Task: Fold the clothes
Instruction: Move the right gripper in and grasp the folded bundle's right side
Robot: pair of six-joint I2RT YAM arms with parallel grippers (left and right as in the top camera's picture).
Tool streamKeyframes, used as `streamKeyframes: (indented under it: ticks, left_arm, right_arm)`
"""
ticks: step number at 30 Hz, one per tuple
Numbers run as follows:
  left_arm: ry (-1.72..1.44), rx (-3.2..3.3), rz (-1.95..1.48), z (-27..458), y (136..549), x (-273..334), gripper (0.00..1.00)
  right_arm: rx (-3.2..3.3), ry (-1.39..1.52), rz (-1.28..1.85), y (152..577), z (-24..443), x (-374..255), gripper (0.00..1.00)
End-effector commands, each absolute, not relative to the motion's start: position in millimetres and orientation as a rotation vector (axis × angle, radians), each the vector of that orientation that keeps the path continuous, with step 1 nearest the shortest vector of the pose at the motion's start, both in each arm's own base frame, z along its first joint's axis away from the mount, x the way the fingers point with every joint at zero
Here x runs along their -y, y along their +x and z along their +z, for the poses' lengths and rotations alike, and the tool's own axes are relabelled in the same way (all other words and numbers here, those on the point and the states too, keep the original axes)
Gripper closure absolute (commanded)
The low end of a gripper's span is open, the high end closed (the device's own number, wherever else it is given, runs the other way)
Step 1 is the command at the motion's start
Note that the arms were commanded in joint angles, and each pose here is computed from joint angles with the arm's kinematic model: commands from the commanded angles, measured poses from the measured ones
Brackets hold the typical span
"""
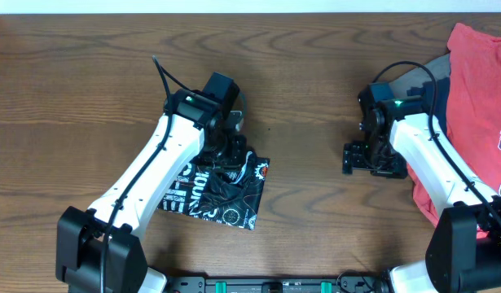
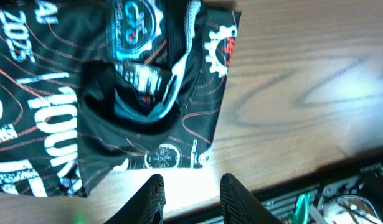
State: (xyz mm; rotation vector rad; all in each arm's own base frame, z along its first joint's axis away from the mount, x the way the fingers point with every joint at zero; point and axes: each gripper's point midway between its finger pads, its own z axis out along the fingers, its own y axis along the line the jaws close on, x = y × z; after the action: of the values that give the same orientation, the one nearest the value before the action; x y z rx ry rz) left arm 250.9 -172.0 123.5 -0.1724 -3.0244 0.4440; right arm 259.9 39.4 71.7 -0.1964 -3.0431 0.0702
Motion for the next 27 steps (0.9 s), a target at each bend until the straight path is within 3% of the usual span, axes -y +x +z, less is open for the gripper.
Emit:
streamKeyframes:
  ticks: [1,6,9,14,21,27]
  left_arm:
    - [-0.179,3.035,0.49,132.7,260.0,163.0,0.68]
    - [0.055,3.156,0.399,143.2,289.0,106.5,0.68]
    - [0.236,3.211,0.312,141.6,306.9,64.3,0.64]
    - [0.443,3.242,0.313,129.2,325.8,24.0,0.64]
    - [0.482,3.152,0.287,95.9,317.5,16.4,0.64]
    - [0.48,3.079,0.267,68.5,309.5,17.1,0.64]
  right_arm:
    - [3.038,0.034,-0.271,262.4,73.1,-76.7,0.15]
    - [2.989,0.383,-0.855,270.2,95.2,-156.7,0.18]
    - [2.984,0.555,-0.98,272.1,103.0,-194.4,0.19]
    - [3.066,0.851,-0.907,272.0,98.4,-254.3,0.17]
    - [3.08,1.077,-0.843,257.6,73.5,-317.0,0.17]
    - [3.084,1.078,-0.803,253.2,40.7,-342.3,0.22]
